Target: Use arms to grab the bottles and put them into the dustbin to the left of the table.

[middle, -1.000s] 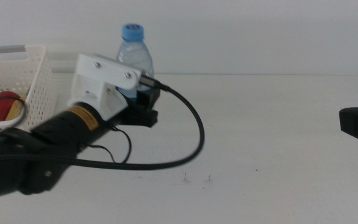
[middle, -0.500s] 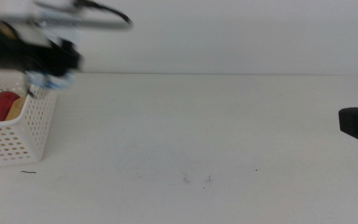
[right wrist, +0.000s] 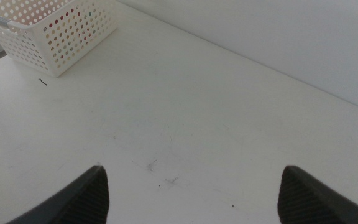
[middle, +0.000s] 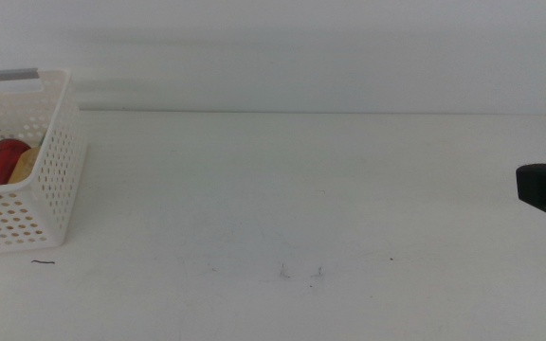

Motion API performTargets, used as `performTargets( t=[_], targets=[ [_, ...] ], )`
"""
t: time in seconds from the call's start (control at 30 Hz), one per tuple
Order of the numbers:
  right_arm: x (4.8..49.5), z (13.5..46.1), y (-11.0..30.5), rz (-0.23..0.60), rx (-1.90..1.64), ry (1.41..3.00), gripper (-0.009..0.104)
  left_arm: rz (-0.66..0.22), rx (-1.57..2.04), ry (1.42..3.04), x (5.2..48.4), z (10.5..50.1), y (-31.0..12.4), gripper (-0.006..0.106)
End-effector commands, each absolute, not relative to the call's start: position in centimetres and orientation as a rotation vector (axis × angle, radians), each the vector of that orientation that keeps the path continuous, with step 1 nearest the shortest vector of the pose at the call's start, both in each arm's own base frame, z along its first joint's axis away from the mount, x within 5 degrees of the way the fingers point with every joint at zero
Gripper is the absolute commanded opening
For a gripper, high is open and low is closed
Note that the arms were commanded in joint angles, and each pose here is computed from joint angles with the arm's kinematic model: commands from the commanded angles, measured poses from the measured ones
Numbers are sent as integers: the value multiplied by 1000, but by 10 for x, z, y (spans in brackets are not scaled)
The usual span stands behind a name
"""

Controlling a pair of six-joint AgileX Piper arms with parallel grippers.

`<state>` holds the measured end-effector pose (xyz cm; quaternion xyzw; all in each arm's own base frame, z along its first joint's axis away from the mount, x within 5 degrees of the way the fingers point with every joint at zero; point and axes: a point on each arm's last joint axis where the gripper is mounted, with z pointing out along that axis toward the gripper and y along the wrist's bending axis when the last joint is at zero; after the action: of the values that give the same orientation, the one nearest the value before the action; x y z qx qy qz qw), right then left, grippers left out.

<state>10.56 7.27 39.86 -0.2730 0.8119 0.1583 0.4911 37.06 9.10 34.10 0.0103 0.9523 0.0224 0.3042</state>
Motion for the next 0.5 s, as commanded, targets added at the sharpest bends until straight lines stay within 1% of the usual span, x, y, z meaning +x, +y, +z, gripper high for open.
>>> performTargets(
  t=[0.0,0.2,0.3,0.47],
  targets=[
    [105,402,72,386,-663,1956,88,37,4,2505,382,336,97,11],
    [105,402,72,386,-663,1956,88,0,-7,2600,405,294,103,11],
    [105,402,72,386,-663,1956,88,-11,-12,2619,409,284,104,11],
    [105,402,72,386,-663,1956,88,1,-16,2597,413,282,106,11]
  ],
)
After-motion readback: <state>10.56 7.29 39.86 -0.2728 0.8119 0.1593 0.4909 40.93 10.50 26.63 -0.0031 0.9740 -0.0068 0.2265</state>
